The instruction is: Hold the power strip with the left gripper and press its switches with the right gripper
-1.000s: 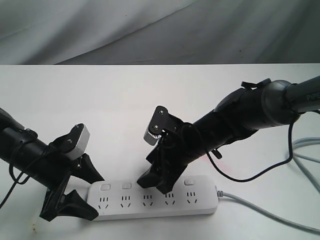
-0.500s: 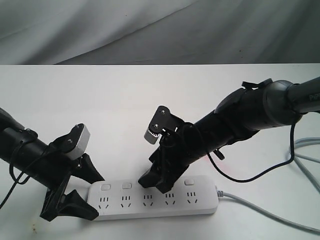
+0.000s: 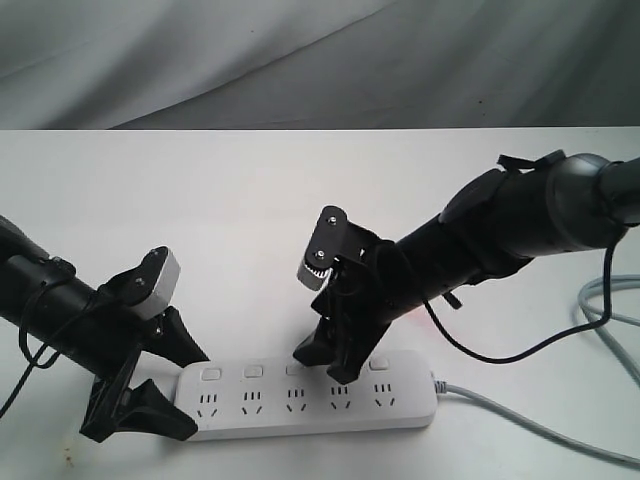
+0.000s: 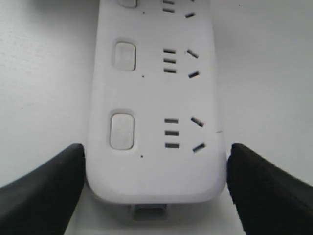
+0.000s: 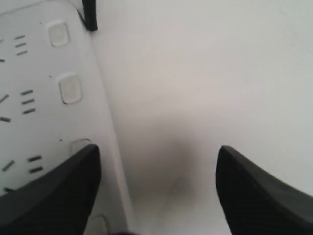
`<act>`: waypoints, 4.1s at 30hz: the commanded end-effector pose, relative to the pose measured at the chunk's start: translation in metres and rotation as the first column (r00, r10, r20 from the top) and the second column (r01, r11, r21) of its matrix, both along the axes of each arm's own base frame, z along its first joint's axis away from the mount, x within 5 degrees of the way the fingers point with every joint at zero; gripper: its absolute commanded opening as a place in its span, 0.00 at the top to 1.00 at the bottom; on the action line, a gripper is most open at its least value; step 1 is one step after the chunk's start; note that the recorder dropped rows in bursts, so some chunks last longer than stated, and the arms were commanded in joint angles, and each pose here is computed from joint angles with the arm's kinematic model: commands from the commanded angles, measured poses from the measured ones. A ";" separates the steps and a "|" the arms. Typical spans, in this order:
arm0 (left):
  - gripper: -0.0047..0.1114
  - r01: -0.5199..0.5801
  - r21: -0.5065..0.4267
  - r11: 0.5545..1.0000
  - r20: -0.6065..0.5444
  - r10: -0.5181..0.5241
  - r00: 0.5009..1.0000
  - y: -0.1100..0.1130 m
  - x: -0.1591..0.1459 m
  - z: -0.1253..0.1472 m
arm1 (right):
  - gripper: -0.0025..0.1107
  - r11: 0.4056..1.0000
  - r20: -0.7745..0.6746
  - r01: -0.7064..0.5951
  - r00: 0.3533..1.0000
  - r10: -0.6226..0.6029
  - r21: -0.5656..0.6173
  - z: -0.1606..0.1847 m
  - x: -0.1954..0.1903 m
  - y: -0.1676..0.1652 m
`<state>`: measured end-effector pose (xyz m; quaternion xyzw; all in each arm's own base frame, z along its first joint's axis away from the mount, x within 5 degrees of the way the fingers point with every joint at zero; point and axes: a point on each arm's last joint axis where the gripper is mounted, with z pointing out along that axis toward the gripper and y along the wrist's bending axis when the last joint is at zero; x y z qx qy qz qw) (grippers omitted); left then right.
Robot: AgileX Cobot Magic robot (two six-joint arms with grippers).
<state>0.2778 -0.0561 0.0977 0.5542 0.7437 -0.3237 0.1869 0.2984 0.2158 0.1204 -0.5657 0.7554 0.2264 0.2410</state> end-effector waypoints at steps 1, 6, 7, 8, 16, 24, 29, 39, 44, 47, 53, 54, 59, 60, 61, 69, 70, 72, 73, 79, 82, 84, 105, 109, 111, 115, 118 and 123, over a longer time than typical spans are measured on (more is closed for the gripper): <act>0.41 0.010 -0.017 1.000 -0.006 -0.010 1.000 -0.002 -0.001 0.001 | 0.43 1.000 0.118 -0.026 0.993 0.026 0.002 0.024 0.001 -0.005; 0.41 0.010 -0.017 1.000 -0.006 -0.010 1.000 -0.002 -0.001 0.001 | 0.43 0.994 0.165 -0.101 0.982 0.095 0.033 0.046 -0.005 -0.005; 0.41 0.010 -0.017 1.000 -0.006 -0.010 1.000 -0.002 -0.001 0.001 | 0.43 0.993 0.174 -0.112 0.979 0.104 0.034 0.049 -0.006 -0.005; 0.41 0.010 -0.017 1.000 -0.006 -0.010 1.000 -0.002 -0.001 0.001 | 0.43 0.993 0.172 -0.117 0.979 0.110 0.033 0.050 -0.005 -0.007; 0.41 0.010 -0.017 1.000 -0.006 -0.010 1.000 -0.002 -0.001 0.001 | 0.43 0.988 0.064 -0.112 0.992 0.106 0.108 0.051 0.001 -0.034; 0.41 0.010 -0.017 1.000 -0.006 -0.010 1.000 -0.002 -0.001 0.001 | 0.43 0.988 0.038 -0.119 0.992 0.116 0.098 0.040 0.002 -0.032; 0.41 0.010 -0.017 1.000 -0.006 -0.010 1.000 -0.002 -0.001 0.001 | 0.43 0.990 -0.010 -0.117 0.993 0.118 0.083 0.022 0.003 -0.032; 0.41 0.010 -0.017 1.000 -0.006 -0.010 1.000 -0.002 -0.001 0.001 | 0.43 0.994 0.003 -0.105 0.995 0.105 0.038 0.013 0.006 -0.033; 0.41 0.010 -0.017 1.000 -0.006 -0.010 1.000 -0.002 -0.001 0.001 | 0.43 0.994 0.010 -0.108 0.994 0.108 0.032 0.012 0.006 -0.031; 0.41 0.010 -0.017 1.000 -0.006 -0.010 1.000 -0.002 -0.001 0.001 | 0.43 0.993 0.007 -0.110 0.994 0.109 0.033 0.012 0.005 -0.030; 0.41 0.010 -0.017 1.000 -0.006 -0.010 1.000 -0.002 -0.001 0.001 | 0.43 0.994 -0.030 -0.109 0.994 0.110 0.033 0.001 0.005 -0.029; 0.41 0.010 -0.017 1.000 -0.006 -0.010 1.000 -0.002 -0.001 0.001 | 0.43 0.994 -0.034 -0.107 0.994 0.108 0.031 -0.001 0.005 -0.029; 0.41 0.010 -0.017 1.000 -0.006 -0.010 1.000 -0.002 -0.001 0.001 | 0.43 0.994 -0.029 -0.105 0.994 0.106 0.025 -0.001 0.005 -0.030; 0.41 0.010 -0.017 1.000 -0.006 -0.010 1.000 -0.002 -0.001 0.001 | 0.43 0.994 -0.027 -0.104 0.994 0.104 0.024 -0.001 0.006 -0.030; 0.41 0.010 -0.017 1.000 -0.006 -0.010 1.000 -0.002 -0.001 0.001 | 0.43 0.995 -0.024 -0.101 0.995 0.101 0.021 -0.001 0.006 -0.030; 0.41 0.010 -0.017 1.000 -0.006 -0.010 1.000 -0.002 -0.001 0.001 | 0.43 0.995 -0.045 -0.098 0.994 0.098 0.002 -0.012 0.006 -0.031; 0.41 0.010 -0.017 1.000 -0.006 -0.010 1.000 -0.002 -0.001 0.001 | 0.43 0.995 -0.052 -0.103 0.993 0.103 -0.006 -0.015 0.006 -0.031; 0.41 0.010 -0.017 1.000 -0.006 -0.010 1.000 -0.002 -0.001 0.001 | 0.43 0.994 -0.060 -0.105 0.993 0.104 -0.014 -0.017 0.006 -0.032; 0.41 0.010 -0.017 1.000 -0.006 -0.010 1.000 -0.002 -0.001 0.001 | 0.43 0.994 -0.060 -0.105 0.993 0.103 -0.018 -0.017 0.006 -0.032; 0.41 0.010 -0.017 1.000 -0.006 -0.010 1.000 -0.002 -0.001 0.001 | 0.43 0.994 -0.053 -0.090 0.995 0.087 -0.056 -0.021 0.008 -0.035; 0.41 0.010 -0.017 1.000 -0.006 -0.010 1.000 -0.002 -0.001 0.001 | 0.43 0.995 -0.039 -0.074 0.997 0.071 -0.071 -0.022 0.010 -0.036; 0.41 0.010 -0.017 1.000 -0.006 -0.010 1.000 -0.002 -0.001 0.001 | 0.43 0.994 -0.038 -0.063 0.997 0.060 -0.094 -0.023 0.010 -0.038; 0.41 0.010 -0.017 1.000 -0.006 -0.010 1.000 -0.002 -0.001 0.001 | 0.43 0.996 -0.074 -0.031 0.997 0.024 -0.089 -0.028 0.002 -0.040; 0.41 0.010 -0.017 1.000 -0.006 -0.010 1.000 -0.002 -0.001 0.001 | 0.43 1.000 -0.029 -0.024 0.999 0.025 0.010 -0.002 0.002 -0.034; 0.41 0.010 -0.017 1.000 -0.006 -0.010 1.000 -0.002 -0.001 0.001 | 0.43 0.999 0.022 -0.018 1.000 0.017 0.037 0.017 0.003 -0.035; 0.41 0.010 -0.017 1.000 -0.006 -0.010 1.000 -0.002 -0.001 0.001 | 0.43 0.997 0.090 -0.007 0.996 0.001 0.072 0.045 0.004 -0.044; 0.41 0.010 -0.017 1.000 -0.006 -0.010 1.000 -0.002 -0.001 0.001 | 0.43 0.998 0.089 -0.019 0.996 0.014 0.064 0.050 0.004 -0.052; 0.41 0.010 -0.017 1.000 -0.006 -0.010 1.000 -0.002 -0.001 0.001 | 0.43 0.999 0.068 -0.008 0.998 0.005 0.040 0.042 0.000 -0.058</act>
